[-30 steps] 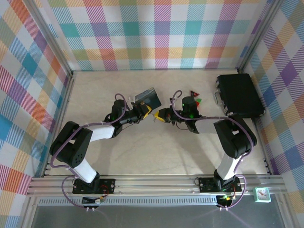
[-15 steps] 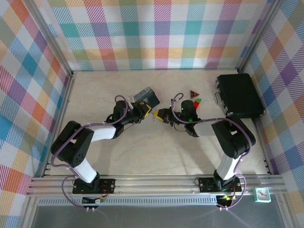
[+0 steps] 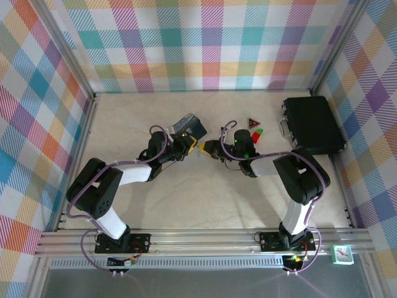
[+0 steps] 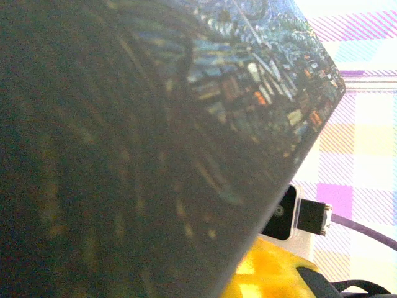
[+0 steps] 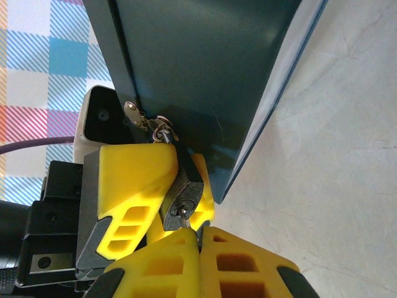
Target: Unlock a padlock with a key
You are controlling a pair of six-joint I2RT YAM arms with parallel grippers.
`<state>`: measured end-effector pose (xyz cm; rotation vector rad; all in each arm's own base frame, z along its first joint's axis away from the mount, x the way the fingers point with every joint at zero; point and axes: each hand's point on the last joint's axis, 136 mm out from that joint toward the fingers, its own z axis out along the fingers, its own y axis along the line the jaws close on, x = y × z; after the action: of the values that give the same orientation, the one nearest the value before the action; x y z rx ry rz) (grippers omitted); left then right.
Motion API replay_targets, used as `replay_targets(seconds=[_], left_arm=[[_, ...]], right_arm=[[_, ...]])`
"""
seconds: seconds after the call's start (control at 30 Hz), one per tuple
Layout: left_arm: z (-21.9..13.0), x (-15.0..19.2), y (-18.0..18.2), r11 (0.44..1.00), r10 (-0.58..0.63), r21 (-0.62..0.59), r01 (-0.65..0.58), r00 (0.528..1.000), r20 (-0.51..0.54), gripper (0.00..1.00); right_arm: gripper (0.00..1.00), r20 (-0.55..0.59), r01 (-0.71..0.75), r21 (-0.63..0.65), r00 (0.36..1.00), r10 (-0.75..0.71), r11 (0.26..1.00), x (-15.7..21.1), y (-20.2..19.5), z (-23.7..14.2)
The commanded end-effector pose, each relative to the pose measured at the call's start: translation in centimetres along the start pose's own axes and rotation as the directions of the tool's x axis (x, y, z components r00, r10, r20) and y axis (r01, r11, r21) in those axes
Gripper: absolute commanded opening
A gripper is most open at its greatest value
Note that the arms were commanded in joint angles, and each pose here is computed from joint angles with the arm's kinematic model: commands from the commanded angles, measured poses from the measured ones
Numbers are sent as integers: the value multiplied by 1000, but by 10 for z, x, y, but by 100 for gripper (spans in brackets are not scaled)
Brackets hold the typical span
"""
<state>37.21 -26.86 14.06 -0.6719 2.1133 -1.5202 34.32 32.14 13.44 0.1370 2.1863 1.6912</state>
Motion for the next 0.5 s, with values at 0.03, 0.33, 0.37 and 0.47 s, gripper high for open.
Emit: replay_targets(seconds=[0.03, 0.33, 0.37, 0.47], left_arm=[[-5, 58, -61, 979, 85, 203, -33, 964, -250, 0], [-4, 65, -58, 977, 97, 211, -38, 956, -278, 0], [-3, 65, -57, 977, 98, 210, -40, 956, -276, 0], [-2, 66, -58, 974, 111, 220, -50, 955, -275, 0]], right_arm=[[0, 75, 37, -6, 997, -36, 999, -25, 4, 9], [0, 149, -218, 8, 965, 214, 976, -31, -1, 12], [0, 160, -240, 2, 958, 237, 971, -33, -1, 12], [0, 178, -333, -11, 927, 330, 943, -36, -8, 10]])
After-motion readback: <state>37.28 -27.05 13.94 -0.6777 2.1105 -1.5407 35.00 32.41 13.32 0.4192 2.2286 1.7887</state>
